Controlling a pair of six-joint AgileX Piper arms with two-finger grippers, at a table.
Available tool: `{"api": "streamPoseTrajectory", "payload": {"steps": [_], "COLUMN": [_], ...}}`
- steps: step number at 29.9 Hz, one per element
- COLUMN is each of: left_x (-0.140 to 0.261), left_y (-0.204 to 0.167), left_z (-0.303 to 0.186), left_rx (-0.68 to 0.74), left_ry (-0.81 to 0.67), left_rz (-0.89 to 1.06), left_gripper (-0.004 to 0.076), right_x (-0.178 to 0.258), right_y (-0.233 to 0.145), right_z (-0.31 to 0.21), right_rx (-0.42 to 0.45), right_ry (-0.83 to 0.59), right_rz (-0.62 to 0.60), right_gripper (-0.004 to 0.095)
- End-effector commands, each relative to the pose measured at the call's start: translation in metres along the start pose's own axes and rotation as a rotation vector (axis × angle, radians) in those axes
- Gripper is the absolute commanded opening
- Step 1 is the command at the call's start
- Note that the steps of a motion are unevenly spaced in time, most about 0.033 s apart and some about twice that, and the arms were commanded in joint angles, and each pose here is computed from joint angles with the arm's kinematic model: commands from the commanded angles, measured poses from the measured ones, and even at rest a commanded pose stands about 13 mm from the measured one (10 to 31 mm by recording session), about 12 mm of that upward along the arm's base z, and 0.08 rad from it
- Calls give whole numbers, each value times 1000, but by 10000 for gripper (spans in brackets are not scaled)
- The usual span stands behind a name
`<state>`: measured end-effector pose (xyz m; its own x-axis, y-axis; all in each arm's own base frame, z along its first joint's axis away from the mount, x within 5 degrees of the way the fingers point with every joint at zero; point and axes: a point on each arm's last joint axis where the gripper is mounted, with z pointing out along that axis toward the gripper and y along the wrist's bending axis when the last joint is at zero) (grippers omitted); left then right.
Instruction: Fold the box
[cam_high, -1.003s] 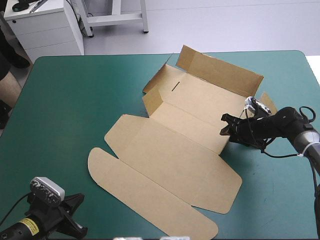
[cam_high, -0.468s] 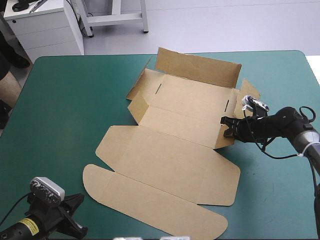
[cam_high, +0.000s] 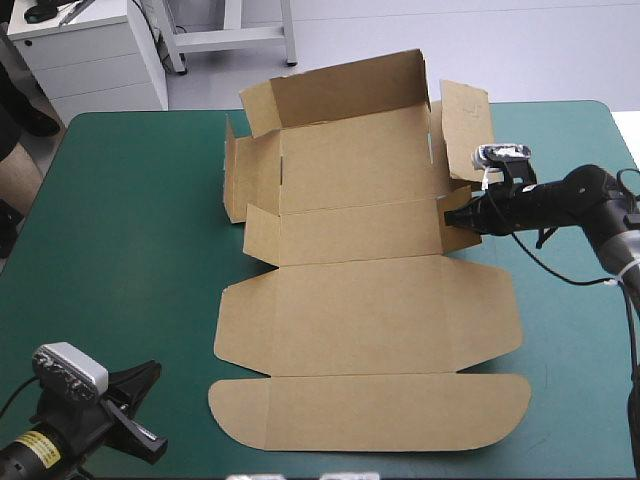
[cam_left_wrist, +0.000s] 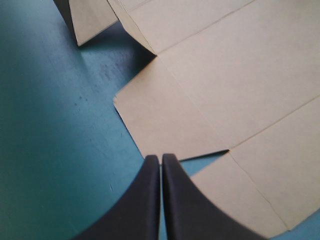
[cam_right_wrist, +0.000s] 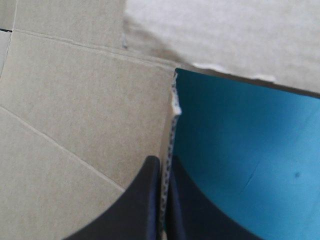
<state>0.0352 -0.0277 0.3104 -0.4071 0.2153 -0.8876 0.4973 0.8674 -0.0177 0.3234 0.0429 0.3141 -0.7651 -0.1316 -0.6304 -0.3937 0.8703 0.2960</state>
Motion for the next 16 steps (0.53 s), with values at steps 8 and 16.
{"api": "streamPoseTrajectory", "payload": {"steps": [8, 16], "left_x": [-50, -52], "left_y": [-2, -3], "left_z": [-38, -41], "left_rx": [-20, -22], "left_ry": [-286, -299], "left_rz": [48, 66], "left_gripper": [-8, -8], "right_x": [-68, -86], "right_y": [33, 68], "right_z": [-80, -79], "right_rx": [69, 86], "right_ry": [-217, -203], "right_rz": [-489, -834], "right_gripper": [-15, -20]}}
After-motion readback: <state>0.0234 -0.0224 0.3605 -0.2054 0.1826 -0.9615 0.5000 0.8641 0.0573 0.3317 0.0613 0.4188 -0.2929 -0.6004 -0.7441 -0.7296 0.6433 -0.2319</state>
